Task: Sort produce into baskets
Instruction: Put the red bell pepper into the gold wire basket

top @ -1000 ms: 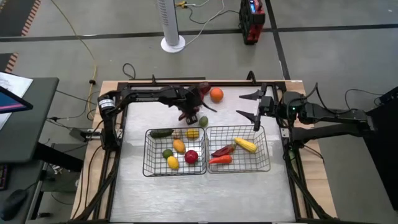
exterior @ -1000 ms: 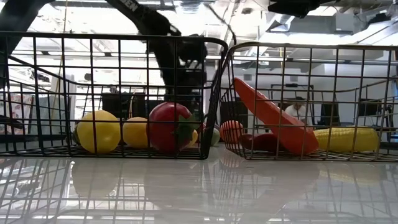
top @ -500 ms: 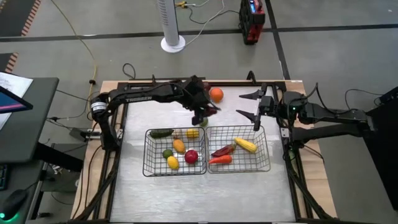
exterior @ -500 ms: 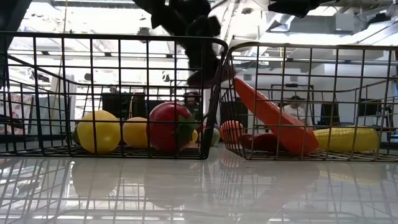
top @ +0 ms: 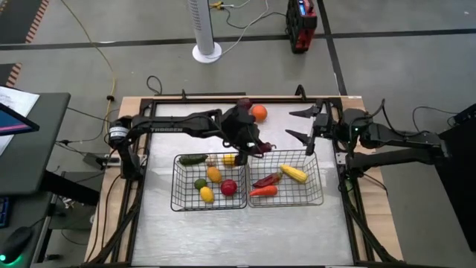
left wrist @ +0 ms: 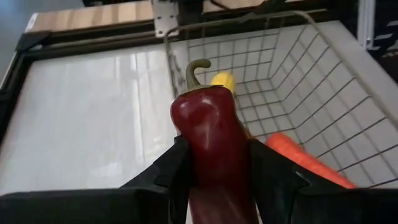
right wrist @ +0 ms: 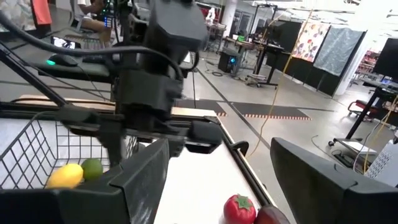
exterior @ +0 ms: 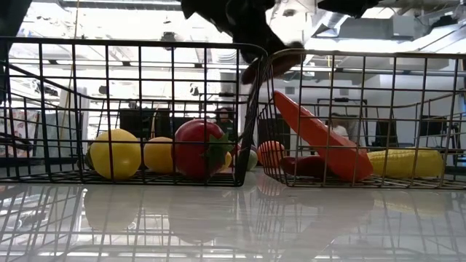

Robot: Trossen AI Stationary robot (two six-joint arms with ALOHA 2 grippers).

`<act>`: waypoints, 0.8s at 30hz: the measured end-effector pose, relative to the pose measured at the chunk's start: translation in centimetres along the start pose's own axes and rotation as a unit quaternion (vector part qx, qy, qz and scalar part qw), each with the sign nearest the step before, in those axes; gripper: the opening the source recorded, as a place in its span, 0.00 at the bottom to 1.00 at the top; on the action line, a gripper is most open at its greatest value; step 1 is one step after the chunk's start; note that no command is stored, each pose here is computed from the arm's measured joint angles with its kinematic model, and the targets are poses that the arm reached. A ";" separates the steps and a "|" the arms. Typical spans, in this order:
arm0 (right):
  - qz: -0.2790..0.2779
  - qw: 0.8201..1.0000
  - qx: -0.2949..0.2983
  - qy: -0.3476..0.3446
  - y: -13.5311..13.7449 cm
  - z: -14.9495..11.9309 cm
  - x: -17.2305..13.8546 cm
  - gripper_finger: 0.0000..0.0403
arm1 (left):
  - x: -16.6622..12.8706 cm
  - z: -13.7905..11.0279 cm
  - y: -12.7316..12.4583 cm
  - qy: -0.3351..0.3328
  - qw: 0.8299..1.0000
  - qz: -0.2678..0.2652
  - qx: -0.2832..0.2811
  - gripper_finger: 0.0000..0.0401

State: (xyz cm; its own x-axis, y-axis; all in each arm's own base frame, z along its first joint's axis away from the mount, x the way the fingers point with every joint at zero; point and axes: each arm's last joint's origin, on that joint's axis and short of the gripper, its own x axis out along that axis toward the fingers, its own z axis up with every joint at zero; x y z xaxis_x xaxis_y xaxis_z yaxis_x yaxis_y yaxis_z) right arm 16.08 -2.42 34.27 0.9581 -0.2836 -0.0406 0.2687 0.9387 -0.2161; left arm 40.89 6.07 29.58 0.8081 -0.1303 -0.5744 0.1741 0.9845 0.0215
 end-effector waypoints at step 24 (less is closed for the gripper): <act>0.000 1.000 0.000 0.003 0.0 -0.1 0.1 0.77 | 0.7 1.5 -3.1 -0.047 0.998 -0.018 0.026 0.31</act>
State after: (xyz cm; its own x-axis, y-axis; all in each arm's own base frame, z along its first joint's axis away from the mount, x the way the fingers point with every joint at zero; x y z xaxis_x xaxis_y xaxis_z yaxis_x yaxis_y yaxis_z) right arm 16.19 -2.44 34.20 0.9577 -0.2843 -0.0457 0.2684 0.9388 -0.2159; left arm 41.79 2.72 30.37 0.8500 -0.1776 -0.4960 0.2304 0.9720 0.0469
